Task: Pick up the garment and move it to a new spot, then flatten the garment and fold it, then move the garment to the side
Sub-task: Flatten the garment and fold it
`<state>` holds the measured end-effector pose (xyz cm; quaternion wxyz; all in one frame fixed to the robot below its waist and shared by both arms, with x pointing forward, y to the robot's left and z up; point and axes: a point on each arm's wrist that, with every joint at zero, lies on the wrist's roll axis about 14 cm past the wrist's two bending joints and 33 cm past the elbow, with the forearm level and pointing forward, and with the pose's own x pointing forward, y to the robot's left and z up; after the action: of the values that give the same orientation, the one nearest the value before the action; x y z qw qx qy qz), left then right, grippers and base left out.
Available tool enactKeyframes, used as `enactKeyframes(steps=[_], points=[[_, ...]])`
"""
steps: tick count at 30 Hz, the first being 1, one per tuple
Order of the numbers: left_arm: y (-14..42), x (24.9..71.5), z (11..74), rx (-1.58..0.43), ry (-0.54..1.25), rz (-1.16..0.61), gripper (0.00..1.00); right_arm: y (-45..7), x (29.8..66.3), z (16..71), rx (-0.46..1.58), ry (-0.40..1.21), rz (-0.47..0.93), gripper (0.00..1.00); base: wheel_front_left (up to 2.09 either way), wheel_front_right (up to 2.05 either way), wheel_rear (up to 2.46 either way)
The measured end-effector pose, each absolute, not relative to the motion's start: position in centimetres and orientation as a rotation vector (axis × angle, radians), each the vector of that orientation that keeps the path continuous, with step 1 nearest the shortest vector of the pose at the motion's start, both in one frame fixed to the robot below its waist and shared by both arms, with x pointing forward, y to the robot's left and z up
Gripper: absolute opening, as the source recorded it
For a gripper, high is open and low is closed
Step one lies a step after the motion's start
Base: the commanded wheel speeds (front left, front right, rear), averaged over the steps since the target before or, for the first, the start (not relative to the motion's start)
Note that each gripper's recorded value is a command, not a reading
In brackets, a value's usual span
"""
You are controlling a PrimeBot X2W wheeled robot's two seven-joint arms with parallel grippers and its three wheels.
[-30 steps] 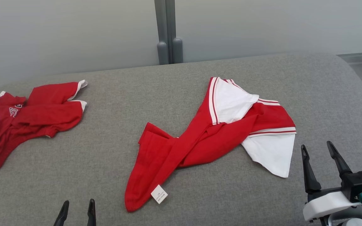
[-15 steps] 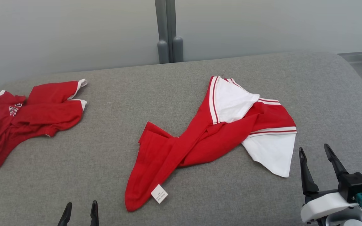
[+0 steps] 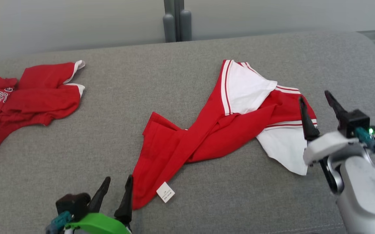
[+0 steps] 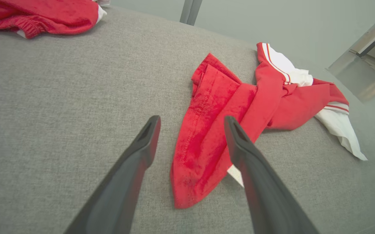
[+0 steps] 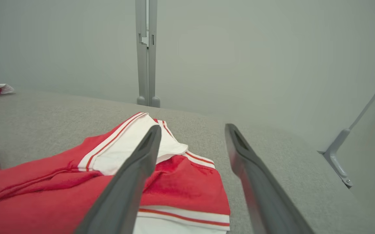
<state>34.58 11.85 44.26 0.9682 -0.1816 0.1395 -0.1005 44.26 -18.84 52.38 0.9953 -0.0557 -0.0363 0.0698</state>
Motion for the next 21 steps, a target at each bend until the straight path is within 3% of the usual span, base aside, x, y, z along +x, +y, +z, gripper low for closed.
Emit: enactKeyframes(steps=[8,21], points=[[8.4,36.7,41.9,-0.382,0.476,-0.301,1.0,-16.3,51.9,48.7,-0.198,0.127,0.222,1.0,0.0,0.0,0.0],[9.1,37.1,37.9,-0.398,0.63,-0.266,1.0,-15.6,57.4,41.8,-0.269,0.289,0.284,1.0,0.0,0.0,0.0]])
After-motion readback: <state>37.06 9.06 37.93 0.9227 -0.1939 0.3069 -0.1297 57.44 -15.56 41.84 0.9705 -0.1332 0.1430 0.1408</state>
